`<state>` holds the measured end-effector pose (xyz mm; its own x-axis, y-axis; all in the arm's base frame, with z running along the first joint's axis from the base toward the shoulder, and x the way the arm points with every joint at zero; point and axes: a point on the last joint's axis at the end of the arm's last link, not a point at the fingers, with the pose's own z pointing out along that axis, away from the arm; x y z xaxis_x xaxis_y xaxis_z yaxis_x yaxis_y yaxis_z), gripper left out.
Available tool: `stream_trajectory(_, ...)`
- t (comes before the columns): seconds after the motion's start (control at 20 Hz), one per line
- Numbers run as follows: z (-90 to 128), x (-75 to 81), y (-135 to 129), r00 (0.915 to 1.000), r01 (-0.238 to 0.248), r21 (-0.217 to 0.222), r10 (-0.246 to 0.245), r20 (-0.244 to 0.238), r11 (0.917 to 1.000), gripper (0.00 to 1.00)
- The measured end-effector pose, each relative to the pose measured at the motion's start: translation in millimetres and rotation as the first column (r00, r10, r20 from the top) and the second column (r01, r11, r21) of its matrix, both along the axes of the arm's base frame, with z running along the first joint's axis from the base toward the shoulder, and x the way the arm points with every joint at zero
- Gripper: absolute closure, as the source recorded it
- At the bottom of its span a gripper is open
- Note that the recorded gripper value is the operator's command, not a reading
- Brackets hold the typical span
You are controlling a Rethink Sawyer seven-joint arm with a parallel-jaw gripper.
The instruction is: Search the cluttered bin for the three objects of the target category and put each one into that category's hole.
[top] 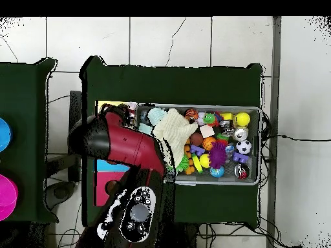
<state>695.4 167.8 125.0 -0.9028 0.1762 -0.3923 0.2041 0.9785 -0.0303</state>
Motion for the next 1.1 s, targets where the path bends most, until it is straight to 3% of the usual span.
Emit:
stream_trajectory(0.2, -11.2, 0.0, 0.2, 0.9999, -0.002, -0.01, 0.002, 0.012, 0.9999, 1.0)
stream_trajectory(0.6, -35.6, -6.2, 10.5, 0.9998, -0.014, 0.0, 0.014, -0.015, 0.9999, 1.0)
stream_trajectory(1.1, -40.5, -8.7, 13.4, 0.9996, -0.018, -0.001, 0.018, -0.023, 0.9998, 1.0)
